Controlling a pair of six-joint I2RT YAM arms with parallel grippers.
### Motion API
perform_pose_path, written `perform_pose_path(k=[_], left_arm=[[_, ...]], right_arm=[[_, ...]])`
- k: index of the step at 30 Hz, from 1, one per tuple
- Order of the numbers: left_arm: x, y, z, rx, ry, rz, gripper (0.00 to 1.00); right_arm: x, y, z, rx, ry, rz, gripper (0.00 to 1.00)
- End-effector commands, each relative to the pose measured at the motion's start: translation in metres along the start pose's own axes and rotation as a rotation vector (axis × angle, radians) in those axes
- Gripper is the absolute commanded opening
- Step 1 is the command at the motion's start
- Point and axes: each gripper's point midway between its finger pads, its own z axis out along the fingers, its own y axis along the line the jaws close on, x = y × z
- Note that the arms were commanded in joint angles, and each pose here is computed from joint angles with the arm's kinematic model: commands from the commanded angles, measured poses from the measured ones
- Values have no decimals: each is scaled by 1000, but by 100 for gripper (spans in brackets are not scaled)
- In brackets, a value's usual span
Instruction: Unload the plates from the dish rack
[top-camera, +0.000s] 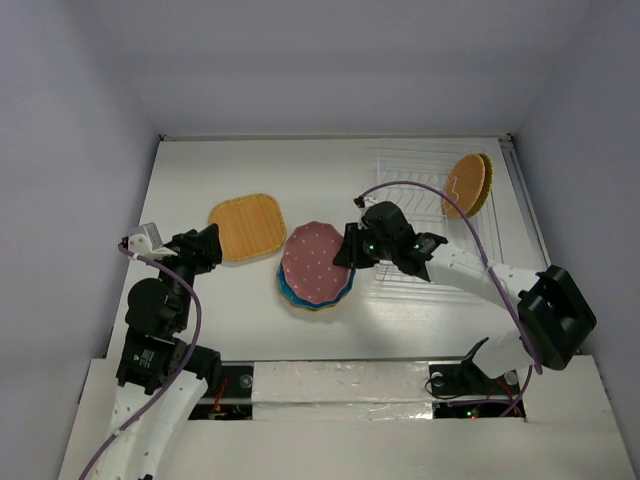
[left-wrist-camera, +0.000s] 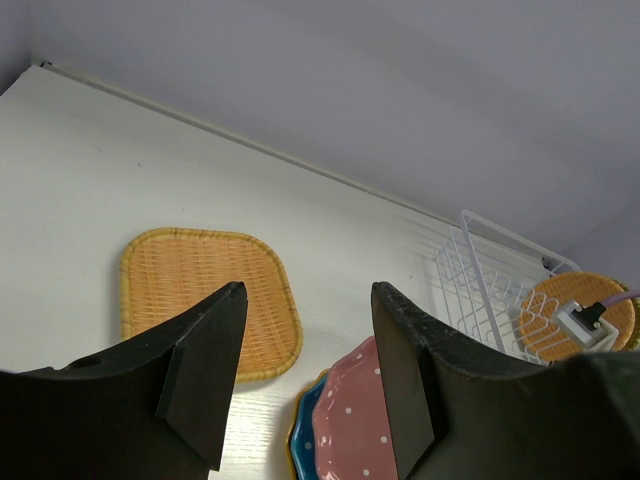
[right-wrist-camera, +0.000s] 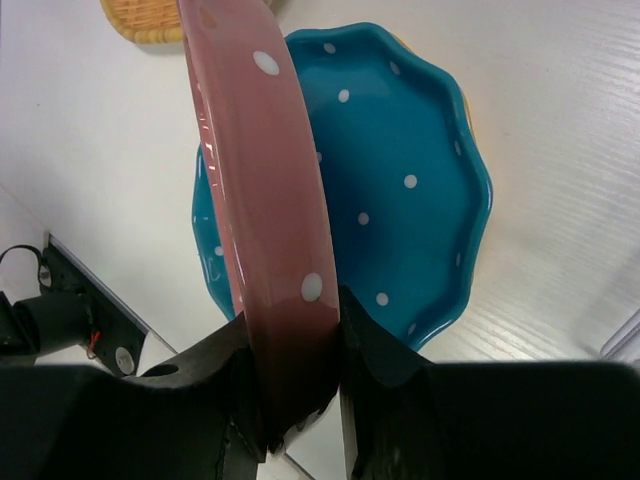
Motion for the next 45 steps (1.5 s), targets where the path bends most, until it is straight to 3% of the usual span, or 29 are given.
perform_pose_path(k=[1, 11, 18, 25, 29, 32, 33, 34, 36, 40, 43, 44, 45], left_arm=[[-2, -4, 3, 17, -13, -6, 49], [-3, -5, 2, 18, -16, -16, 50], [-3, -4, 2, 18, -15, -14, 50], [-5, -5, 0, 21, -21, -16, 50], [-6, -6, -1, 24, -26, -17, 50], [-6, -5, -1, 24, -27, -17, 50], [-6, -5, -1, 24, -27, -17, 50], [-7, -5, -2, 25, -29, -18, 50], [-7, -5, -2, 26, -30, -19, 50], [-11, -7, -5, 34, -46, -22, 49], [-13, -7, -7, 39, -56, -23, 49], [-15, -8, -8, 41, -61, -24, 49], [-15, -8, -8, 42, -62, -23, 49]], right_arm=[[-24, 35, -3, -118, -102, -40, 35], [21, 12, 10, 39, 38, -116, 66], [28, 7, 3, 203, 27, -187, 99], [19, 15, -14, 316, -15, -241, 100], [0, 10, -32, 392, -70, -250, 96], [-30, 6, -51, 487, -175, -255, 81], [-50, 4, -66, 538, -260, -254, 51], [-65, -4, -77, 590, -311, -243, 27], [-94, -32, -110, 749, -424, -200, 0], [-146, -109, -174, 1031, -576, -77, 0], [-169, -141, -198, 1104, -636, -12, 0], [-181, -160, -210, 1133, -674, 23, 3], [-186, -165, -210, 1109, -684, 41, 14]])
